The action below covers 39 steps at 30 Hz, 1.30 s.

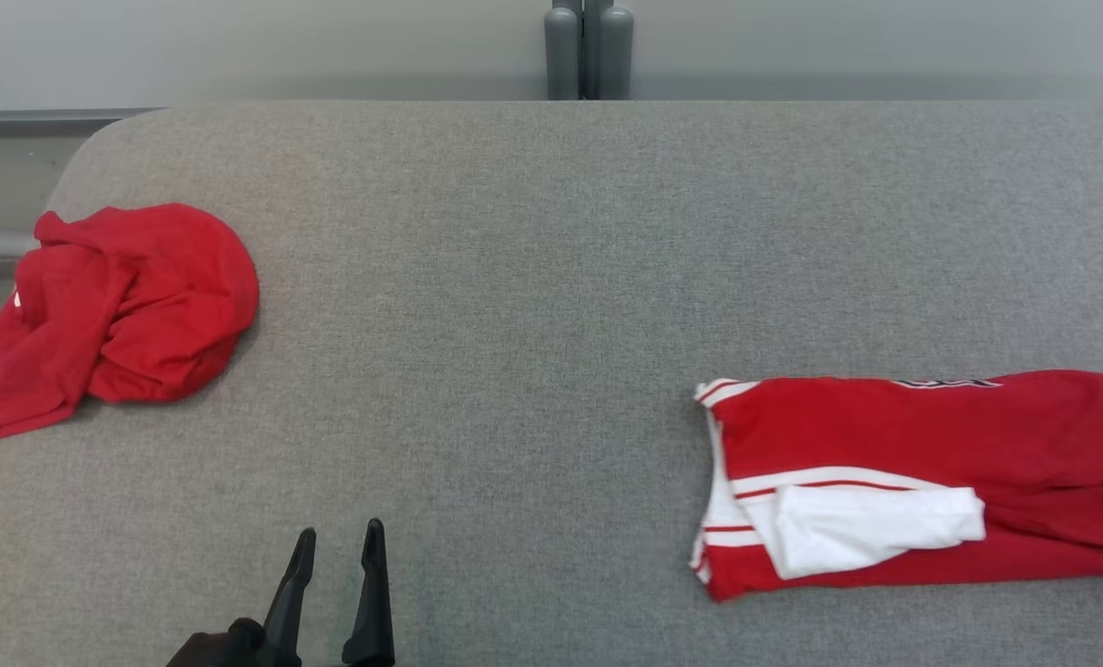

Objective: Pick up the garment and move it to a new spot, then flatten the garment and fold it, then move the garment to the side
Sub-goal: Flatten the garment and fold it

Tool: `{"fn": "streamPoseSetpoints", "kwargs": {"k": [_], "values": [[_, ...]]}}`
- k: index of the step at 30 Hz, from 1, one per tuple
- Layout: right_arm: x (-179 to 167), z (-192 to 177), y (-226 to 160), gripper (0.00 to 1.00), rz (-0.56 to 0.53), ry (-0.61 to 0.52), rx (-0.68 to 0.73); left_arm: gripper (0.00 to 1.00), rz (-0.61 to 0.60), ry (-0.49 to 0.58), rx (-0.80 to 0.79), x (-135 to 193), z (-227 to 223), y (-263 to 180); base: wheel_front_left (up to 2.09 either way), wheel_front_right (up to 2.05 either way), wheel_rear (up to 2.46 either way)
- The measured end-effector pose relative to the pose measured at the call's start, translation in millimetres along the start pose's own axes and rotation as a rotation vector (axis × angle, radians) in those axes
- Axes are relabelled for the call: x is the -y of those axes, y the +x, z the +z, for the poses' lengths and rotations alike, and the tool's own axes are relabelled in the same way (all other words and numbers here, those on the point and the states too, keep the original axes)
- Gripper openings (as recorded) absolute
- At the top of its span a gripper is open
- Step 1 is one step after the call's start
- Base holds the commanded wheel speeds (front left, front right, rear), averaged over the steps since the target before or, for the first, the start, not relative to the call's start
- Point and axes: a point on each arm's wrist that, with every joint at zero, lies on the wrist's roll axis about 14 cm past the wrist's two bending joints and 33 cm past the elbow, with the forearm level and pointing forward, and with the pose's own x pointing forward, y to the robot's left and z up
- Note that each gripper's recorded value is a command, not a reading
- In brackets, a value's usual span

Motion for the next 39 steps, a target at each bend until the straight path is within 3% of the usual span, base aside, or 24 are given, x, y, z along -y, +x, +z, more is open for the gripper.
{"fn": "streamPoseSetpoints", "kwargs": {"k": [2, 5, 10, 14, 23, 30, 38, 39], "values": [[19.3, 15.4, -4.9, 0.00, -0.042, -0.029, 0.021, 1.00, 0.010, -0.003, -0.003, -3.0, -0.9, -0.7, 0.00, 0.00, 0.00], [10.4, 30.7, -7.8, 0.00, -0.008, -0.074, 0.058, 1.00, 0.016, -0.010, -0.003, -4.8, -1.1, -1.9, 0.00, 0.00, 0.00], [-53.9, 35.6, -19.5, 0.00, 0.187, -0.148, 0.126, 1.00, 0.016, -0.023, -0.002, -3.6, -1.7, -3.0, 0.00, 0.00, 0.00], [-111.4, 18.6, -35.2, 0.00, 0.351, -0.167, 0.144, 1.00, 0.002, -0.022, -0.021, 0.8, -7.3, -2.4, 0.00, 0.00, 0.00], [-227.8, -32.6, -58.0, 0.00, 0.599, -0.081, 0.114, 1.00, -0.029, -0.020, -0.062, 10.3, -19.6, 1.8, 0.00, 0.00, 0.00], [-274.3, -45.6, -59.1, 0.00, 0.653, -0.059, 0.104, 1.00, -0.039, -0.025, -0.089, 14.5, -27.9, 1.1, 0.00, 0.00, 0.00], [-297.0, -53.8, -54.1, 0.00, 0.669, -0.073, 0.088, 1.00, -0.019, -0.025, -0.099, 8.6, -31.2, -1.8, 0.00, 0.00, 0.00], [-298.9, -54.9, -53.9, 0.21, 0.670, -0.075, 0.085, 1.00, -0.017, -0.026, -0.100, 7.8, -31.4, -2.2, 0.00, 0.00, 0.00]]}}
